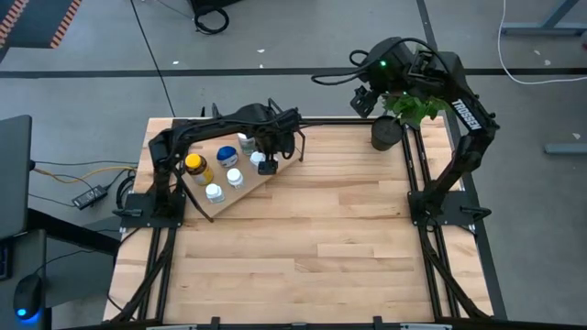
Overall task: Pick and place medicine bottles onto shelf by color
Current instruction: Adjust the orange pill bottle on the shelf
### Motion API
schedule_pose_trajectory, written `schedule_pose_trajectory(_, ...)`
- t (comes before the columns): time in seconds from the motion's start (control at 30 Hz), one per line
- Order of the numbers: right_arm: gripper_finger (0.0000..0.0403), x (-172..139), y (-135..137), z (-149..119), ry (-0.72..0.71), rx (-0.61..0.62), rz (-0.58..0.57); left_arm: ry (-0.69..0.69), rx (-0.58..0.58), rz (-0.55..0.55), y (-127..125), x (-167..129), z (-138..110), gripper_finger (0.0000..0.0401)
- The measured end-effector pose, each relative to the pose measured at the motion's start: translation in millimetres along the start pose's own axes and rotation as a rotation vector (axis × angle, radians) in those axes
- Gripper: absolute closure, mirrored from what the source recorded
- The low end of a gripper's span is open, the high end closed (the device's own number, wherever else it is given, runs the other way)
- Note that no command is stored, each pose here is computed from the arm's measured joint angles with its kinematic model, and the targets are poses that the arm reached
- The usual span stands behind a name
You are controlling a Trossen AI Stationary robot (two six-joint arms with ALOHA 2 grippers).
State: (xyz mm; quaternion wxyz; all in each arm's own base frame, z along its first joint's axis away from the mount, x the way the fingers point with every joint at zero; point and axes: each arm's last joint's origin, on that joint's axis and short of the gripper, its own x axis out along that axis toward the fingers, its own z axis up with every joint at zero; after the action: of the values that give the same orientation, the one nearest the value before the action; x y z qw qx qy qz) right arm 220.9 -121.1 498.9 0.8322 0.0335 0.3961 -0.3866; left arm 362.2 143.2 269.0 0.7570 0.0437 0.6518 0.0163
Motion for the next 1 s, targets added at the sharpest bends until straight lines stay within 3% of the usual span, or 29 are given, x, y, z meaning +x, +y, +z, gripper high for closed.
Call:
schedule_pose_trajectory(0.27, 0.0146, 0.6, -1.5, 0.1, 0.001, -0.004, -0.005, 0.046, -0.007, -0.020, 1.9, 12.8, 0.5, 0.0053)
schedule_pose_trajectory(0.5, 0.0146, 0.6, -1.7, 0.1, 0.001, -0.018, -0.010, 0.001, 0.004, 0.002, 1.0, 13.8, 6.6, 0.0053)
schedule_pose_trajectory(1.0, 0.0146, 2.7, -7.6, 0.1, 0.008, -0.015, -0.032, 0.089, -0.001, -0.033, 1.4, 39.8, 8.7, 0.0054)
